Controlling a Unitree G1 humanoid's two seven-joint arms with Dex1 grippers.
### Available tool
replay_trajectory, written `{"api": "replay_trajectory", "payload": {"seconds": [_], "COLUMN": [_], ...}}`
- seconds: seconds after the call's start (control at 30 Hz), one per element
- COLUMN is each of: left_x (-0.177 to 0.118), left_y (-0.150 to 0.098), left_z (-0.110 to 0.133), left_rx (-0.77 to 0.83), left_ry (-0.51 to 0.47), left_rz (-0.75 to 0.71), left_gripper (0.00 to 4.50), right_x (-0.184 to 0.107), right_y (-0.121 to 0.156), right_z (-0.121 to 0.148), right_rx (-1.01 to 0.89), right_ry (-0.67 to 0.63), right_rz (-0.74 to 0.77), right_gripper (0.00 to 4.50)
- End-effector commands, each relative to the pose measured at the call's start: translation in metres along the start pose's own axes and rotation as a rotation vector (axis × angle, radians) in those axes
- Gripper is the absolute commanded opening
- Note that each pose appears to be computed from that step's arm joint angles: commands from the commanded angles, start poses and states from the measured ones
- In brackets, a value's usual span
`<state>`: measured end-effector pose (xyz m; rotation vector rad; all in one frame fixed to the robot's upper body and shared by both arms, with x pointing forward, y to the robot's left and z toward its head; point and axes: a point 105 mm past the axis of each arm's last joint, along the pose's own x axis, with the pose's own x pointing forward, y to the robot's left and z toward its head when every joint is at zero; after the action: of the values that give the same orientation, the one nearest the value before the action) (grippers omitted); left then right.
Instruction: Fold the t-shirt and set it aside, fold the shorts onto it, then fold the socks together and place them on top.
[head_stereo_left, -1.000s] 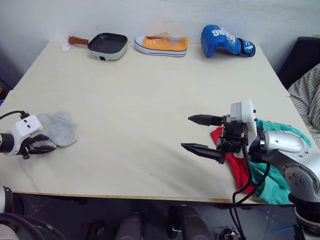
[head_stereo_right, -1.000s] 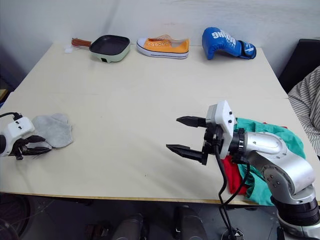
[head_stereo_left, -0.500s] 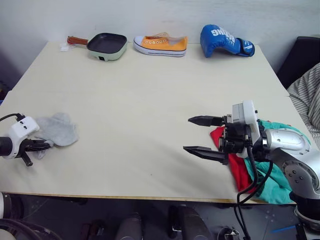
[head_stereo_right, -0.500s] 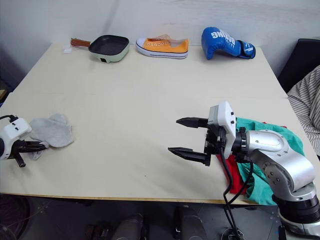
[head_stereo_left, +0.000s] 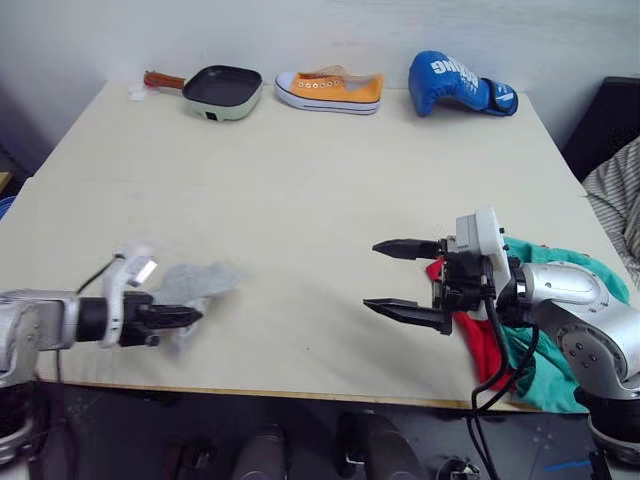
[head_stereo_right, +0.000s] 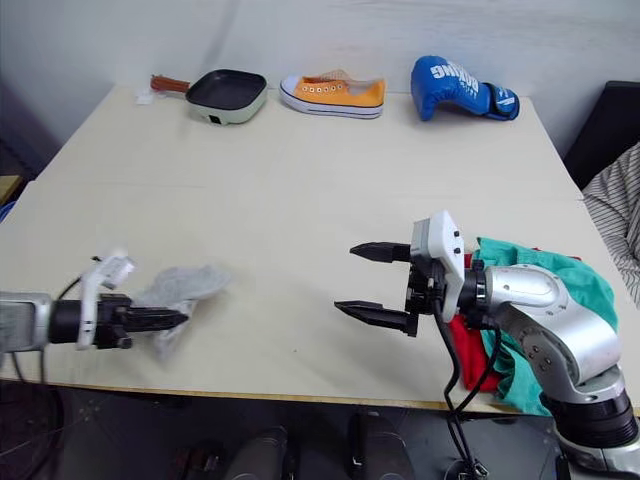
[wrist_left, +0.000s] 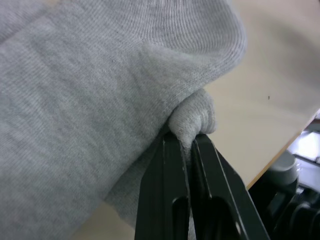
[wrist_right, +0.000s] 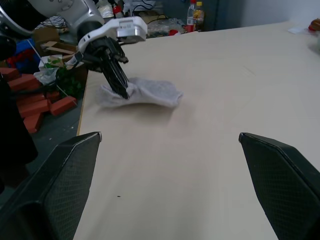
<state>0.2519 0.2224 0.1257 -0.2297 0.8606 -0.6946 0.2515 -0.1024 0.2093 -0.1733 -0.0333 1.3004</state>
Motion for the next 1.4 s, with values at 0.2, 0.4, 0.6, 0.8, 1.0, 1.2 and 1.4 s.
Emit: {"api": "replay_trajectory", "payload": {"seconds": [0.2, 0.4, 0.6, 0.8, 1.0, 1.2, 1.4], "left_x": [0.052, 0.086, 0.09, 0.036, -0.011, -0.007, 0.01], "left_y": [-0.016, -0.044, -0.065, -0.089, -0.044, 0.017, 0.042], "left_z": [0.045, 0.065, 0.078, 0.098, 0.1, 0.088, 0.09], "left_rx": [-0.052, -0.156, -0.159, 0.018, 0.257, 0.634, 0.825], "left_ry": [-0.175, -0.199, -0.171, -0.181, -0.215, -0.03, 0.058], "left_rz": [0.093, 0.045, -0.011, -0.214, -0.11, -0.036, -0.04], "left_gripper": [0.01, 0.01, 1.28, 2.04, 2.04, 2.04, 2.04], "right_x": [0.001, 0.002, 0.004, 0.007, 0.03, 0.066, 0.098], "right_y": [0.008, 0.008, 0.006, -0.002, 0.001, -0.005, -0.006], "right_z": [0.002, 0.002, 0.001, -0.008, -0.03, -0.056, -0.075], "right_rx": [-0.04, -0.048, -0.07, -0.025, 0.117, 0.235, 0.144], "right_ry": [-0.009, -0.003, 0.012, 0.027, 0.077, 0.147, 0.235], "right_rz": [-0.001, -0.014, -0.042, -0.092, -0.04, -0.027, 0.015], "right_gripper": [4.5, 4.5, 4.5, 4.5, 4.5, 4.5, 4.5]}}
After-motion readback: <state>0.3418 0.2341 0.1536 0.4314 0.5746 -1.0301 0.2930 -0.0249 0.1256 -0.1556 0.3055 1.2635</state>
